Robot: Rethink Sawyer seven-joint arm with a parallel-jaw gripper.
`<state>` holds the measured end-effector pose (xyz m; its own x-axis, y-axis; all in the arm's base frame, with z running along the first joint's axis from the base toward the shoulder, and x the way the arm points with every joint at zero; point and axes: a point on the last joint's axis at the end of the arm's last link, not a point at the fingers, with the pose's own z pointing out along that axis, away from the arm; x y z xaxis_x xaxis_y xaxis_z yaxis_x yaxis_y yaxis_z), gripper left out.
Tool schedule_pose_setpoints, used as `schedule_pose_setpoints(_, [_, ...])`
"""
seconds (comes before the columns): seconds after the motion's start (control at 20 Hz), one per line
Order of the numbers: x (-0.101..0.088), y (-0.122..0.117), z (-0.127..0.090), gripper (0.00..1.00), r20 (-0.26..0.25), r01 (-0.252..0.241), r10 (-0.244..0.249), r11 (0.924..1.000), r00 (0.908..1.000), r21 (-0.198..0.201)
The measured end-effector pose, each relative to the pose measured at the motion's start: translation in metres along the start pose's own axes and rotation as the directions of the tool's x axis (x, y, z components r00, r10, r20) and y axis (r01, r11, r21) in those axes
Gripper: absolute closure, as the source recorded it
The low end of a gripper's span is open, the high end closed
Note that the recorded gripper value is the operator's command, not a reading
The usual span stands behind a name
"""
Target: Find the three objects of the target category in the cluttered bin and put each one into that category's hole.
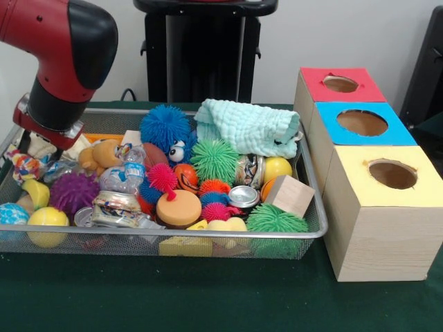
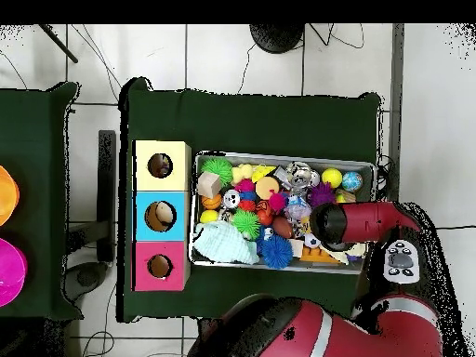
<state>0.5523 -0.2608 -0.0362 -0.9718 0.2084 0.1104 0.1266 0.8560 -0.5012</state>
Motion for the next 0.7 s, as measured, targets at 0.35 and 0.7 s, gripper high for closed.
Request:
schedule_pose_setpoints(0.35, [0.0003,0.0047,0.0063,0.0,0.018,0.007,-0.006,0.9999,0.9998,-0.008])
schedule_pose_setpoints(0.7, [-0.0054,0.0034,0.0084,0.0,0.086,0.008,-0.006,0.9998,0.9963,-0.017])
